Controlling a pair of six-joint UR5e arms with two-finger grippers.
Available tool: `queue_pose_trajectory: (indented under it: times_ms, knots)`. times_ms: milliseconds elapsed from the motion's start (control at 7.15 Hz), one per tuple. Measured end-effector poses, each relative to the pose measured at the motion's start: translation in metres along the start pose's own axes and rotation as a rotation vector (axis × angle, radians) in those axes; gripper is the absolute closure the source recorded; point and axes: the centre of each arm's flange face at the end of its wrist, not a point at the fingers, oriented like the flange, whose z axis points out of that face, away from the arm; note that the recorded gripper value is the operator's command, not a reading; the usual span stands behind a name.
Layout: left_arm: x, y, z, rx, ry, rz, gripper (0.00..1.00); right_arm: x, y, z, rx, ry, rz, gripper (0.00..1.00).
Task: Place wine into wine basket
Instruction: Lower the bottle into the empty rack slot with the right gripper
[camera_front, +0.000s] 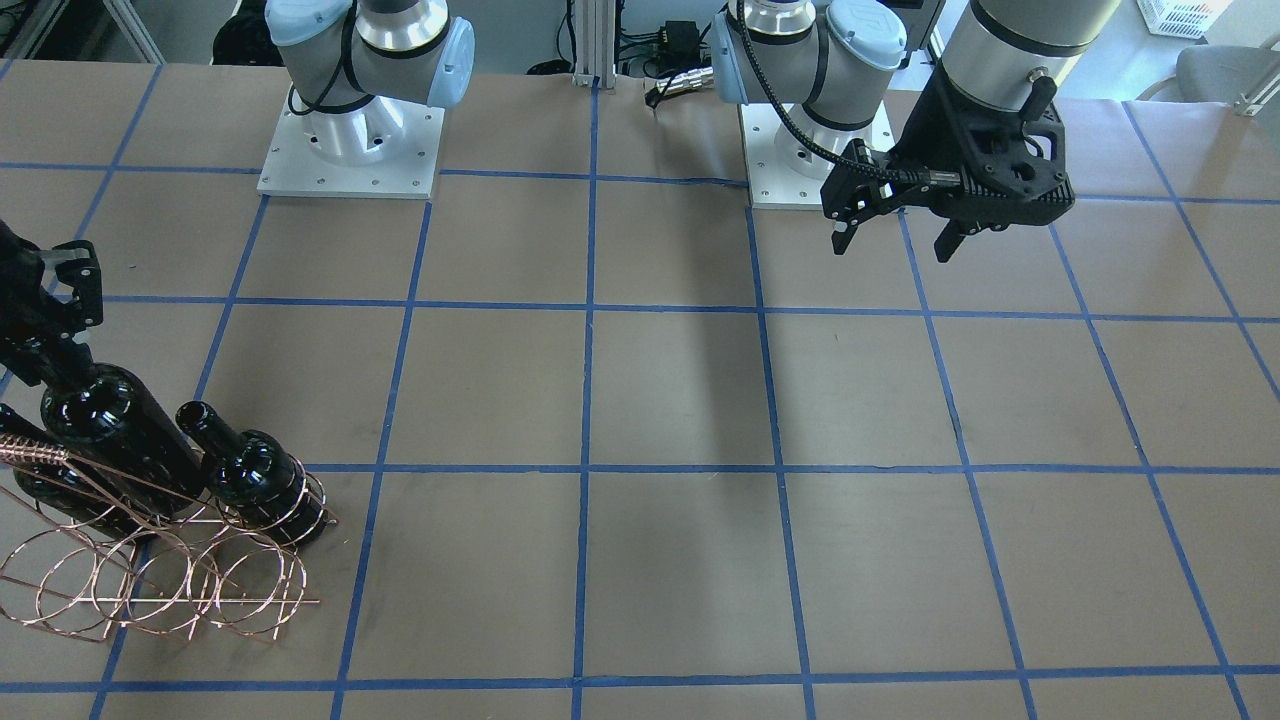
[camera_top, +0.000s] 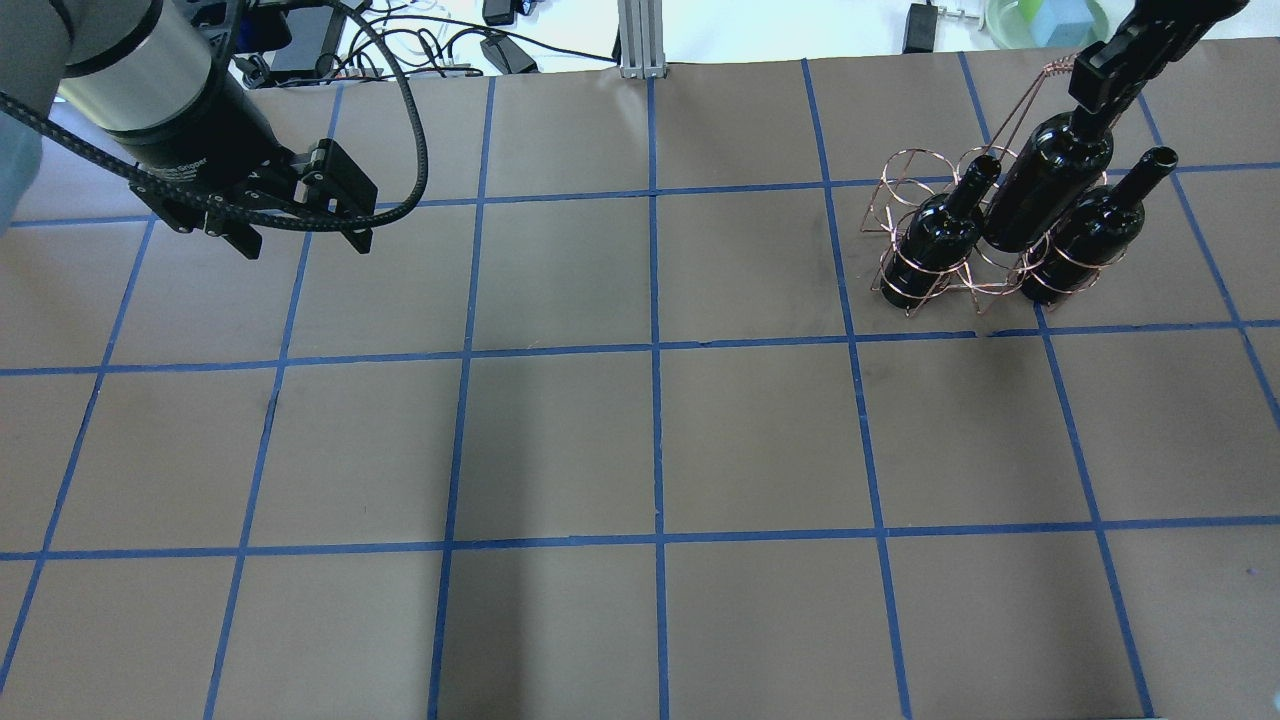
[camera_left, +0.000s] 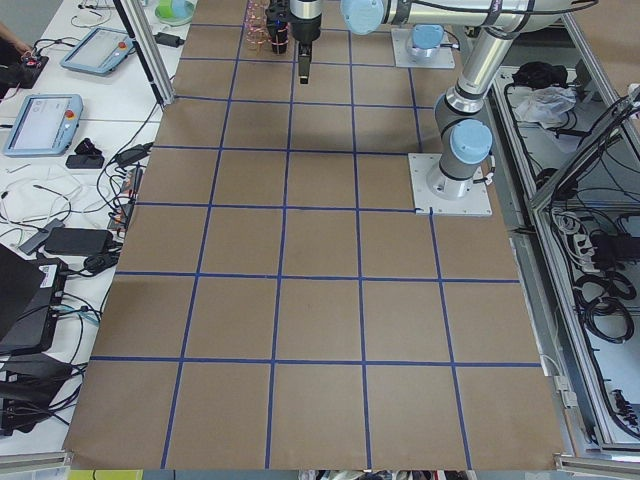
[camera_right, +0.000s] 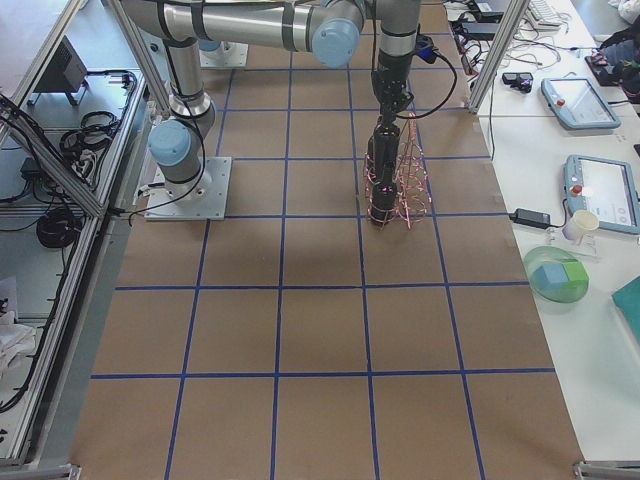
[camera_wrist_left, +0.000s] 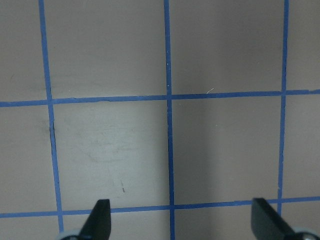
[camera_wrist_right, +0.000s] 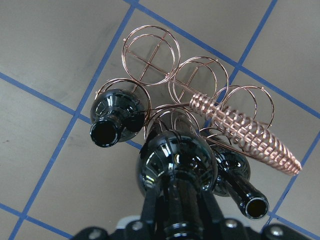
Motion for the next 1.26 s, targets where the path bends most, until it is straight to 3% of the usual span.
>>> queue_pose_trajectory:
  times_ms: [1258]
  knots:
    - [0.001, 0.001, 0.001, -0.003, 0.0, 0.006, 0.0, 0.015, -0.001, 0.031, -0.026, -0.049, 0.0, 1.0]
